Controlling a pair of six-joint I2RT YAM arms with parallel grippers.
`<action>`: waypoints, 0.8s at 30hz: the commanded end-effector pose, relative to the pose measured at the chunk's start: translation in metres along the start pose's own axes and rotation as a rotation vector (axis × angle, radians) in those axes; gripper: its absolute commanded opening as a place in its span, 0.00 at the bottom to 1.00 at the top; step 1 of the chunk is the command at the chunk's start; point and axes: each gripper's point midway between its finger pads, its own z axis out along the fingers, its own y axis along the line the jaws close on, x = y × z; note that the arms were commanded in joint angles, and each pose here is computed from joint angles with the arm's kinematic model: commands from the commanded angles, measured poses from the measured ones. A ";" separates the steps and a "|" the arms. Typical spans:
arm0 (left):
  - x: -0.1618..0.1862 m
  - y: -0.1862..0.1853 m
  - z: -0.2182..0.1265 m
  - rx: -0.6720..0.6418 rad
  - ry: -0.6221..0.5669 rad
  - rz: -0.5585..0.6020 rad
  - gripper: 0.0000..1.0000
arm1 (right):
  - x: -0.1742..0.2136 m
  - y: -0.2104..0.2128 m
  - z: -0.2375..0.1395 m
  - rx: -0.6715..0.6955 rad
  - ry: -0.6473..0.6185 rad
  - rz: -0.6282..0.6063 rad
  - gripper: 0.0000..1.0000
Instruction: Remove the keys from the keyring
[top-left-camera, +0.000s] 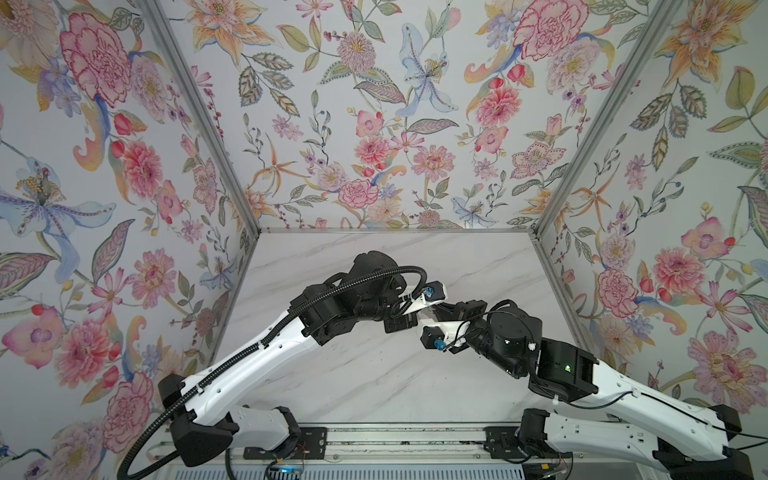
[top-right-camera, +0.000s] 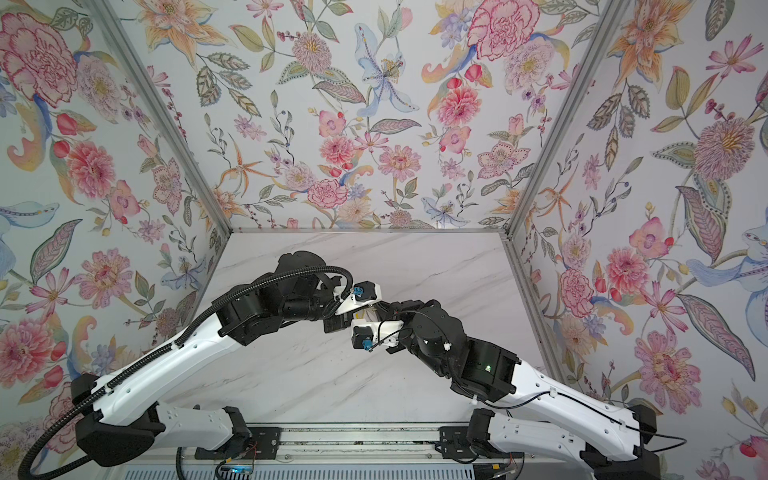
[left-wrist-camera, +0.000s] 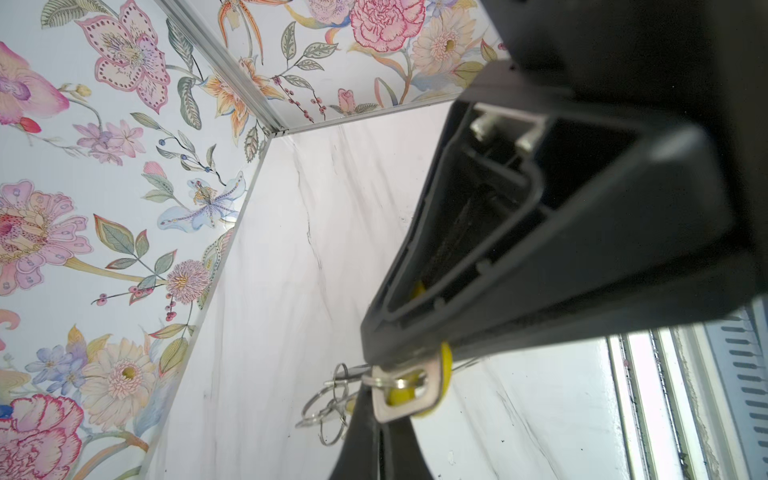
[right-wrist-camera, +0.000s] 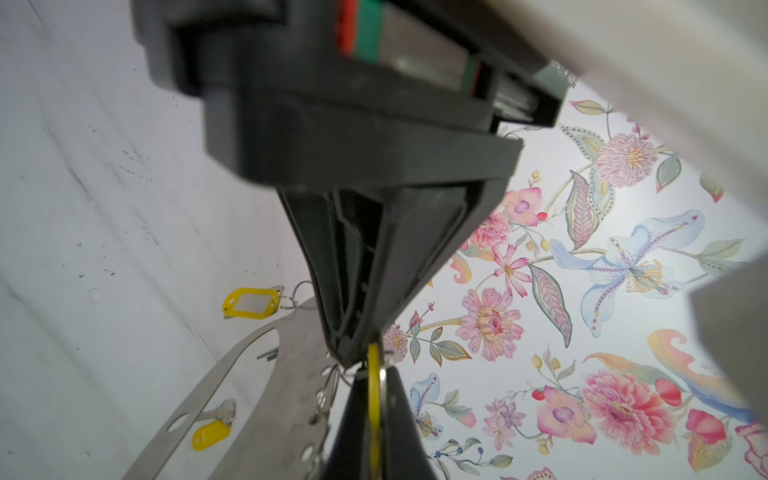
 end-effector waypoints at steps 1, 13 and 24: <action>0.007 0.009 0.004 -0.021 0.010 -0.062 0.00 | -0.052 -0.042 -0.027 0.082 -0.249 0.094 0.00; -0.010 0.008 -0.012 -0.033 -0.090 -0.092 0.31 | -0.038 -0.046 -0.036 0.092 -0.290 0.192 0.00; -0.031 0.009 -0.034 -0.073 -0.244 -0.116 0.40 | -0.034 -0.050 -0.041 0.088 -0.325 0.236 0.00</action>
